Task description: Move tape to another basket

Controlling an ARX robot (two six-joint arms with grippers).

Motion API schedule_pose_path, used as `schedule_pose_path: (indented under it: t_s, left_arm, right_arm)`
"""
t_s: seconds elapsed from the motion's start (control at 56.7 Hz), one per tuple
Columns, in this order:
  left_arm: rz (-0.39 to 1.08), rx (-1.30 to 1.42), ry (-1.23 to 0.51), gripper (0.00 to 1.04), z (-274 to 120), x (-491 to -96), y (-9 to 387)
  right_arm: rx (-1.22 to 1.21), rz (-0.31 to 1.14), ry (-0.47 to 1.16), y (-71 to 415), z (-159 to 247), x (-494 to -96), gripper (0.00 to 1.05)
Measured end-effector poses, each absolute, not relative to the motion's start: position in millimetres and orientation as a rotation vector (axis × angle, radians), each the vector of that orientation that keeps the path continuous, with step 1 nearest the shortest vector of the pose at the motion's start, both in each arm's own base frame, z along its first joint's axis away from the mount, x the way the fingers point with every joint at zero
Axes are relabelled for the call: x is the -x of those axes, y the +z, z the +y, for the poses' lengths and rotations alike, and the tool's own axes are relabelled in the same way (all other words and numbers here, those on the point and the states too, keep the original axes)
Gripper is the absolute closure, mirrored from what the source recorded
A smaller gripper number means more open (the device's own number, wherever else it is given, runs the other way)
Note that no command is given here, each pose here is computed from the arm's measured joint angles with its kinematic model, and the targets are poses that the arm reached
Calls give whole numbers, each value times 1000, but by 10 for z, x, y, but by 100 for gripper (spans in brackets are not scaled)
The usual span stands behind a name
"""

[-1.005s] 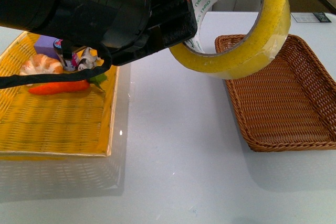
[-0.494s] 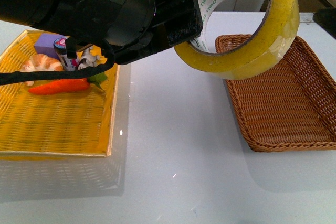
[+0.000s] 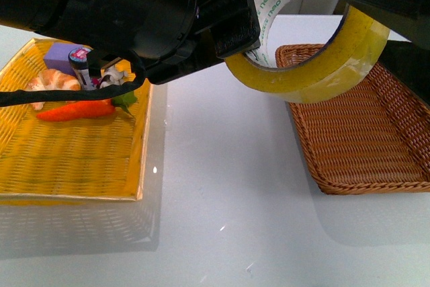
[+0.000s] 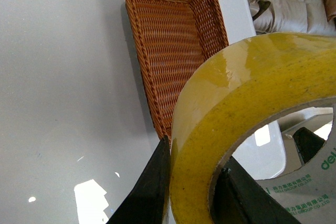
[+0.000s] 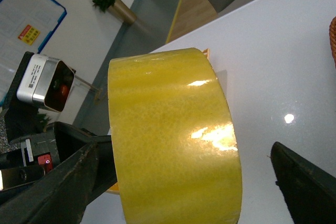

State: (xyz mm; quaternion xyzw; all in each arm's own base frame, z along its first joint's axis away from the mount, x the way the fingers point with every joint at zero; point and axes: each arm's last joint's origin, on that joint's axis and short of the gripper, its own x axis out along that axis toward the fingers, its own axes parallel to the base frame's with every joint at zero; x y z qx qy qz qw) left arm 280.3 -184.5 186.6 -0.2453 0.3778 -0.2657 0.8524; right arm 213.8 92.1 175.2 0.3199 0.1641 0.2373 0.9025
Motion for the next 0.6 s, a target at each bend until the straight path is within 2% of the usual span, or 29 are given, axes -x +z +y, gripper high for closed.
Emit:
schedule_pose_path:
  t_s: [0.035,0.264,0.494,0.546,0.599]
  left_arm:
    - [795,520,-560,90,-1842,-2806,1868]
    - [800,539,-580,90,-1836,-2813,1877]
    - [798,546,-593,90,-1818,-2816,1900]
    - [795,549,-599,79,-1809,-2815,1917]
    - [787,551,-601,72,-1800,-2812,1942]
  right_arm:
    - [-663,340,493,1749,932,-2136,22]
    - [-655,336,514,1754,971,-2122,54]
    - [-649,326,519,1752,969,-2114,56]
    - [-659,327,518,1753,968,-2113,56]
    - [-662,331,515,1743,964,-2108,56]
